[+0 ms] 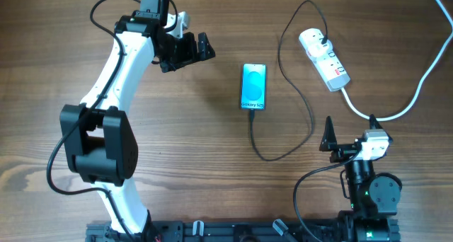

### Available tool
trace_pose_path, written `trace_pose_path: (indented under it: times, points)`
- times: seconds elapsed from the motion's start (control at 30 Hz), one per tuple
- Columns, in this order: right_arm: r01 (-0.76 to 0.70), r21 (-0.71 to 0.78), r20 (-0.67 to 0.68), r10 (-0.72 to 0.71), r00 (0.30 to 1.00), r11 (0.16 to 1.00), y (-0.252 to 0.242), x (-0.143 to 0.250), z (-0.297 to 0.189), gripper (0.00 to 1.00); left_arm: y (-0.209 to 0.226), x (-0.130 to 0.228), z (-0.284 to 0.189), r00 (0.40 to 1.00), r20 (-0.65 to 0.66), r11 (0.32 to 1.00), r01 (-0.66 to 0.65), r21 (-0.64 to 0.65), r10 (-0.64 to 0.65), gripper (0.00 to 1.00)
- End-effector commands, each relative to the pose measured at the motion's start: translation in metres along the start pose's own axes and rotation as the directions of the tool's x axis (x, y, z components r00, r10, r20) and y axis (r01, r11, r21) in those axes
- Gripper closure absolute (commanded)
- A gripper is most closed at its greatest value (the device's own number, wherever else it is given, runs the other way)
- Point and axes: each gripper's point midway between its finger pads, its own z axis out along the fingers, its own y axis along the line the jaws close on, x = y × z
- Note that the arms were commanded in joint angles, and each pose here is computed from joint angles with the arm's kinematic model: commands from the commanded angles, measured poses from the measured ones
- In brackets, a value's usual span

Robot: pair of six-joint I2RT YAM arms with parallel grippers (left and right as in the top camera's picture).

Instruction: Plug charger to phone and switch on socket

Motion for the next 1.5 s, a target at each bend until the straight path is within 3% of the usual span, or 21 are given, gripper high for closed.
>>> trace_pose_path:
  times: [0.0,1.47]
  points:
    - [0.013,0.004,0.011,-0.013,1.000,1.000,-0.0009,-0.0022,-0.0008,0.00,0.0029,0.0008,0.0020,1.000,-0.004,1.000,-0.008,-0.008,0.008,0.00]
    - [0.039,0.001,0.013,-0.039,0.999,0.999,-0.0003,-0.0027,-0.0008,0.00,0.0029,0.0007,0.0020,1.000,-0.004,1.000,-0.008,-0.008,0.008,0.00]
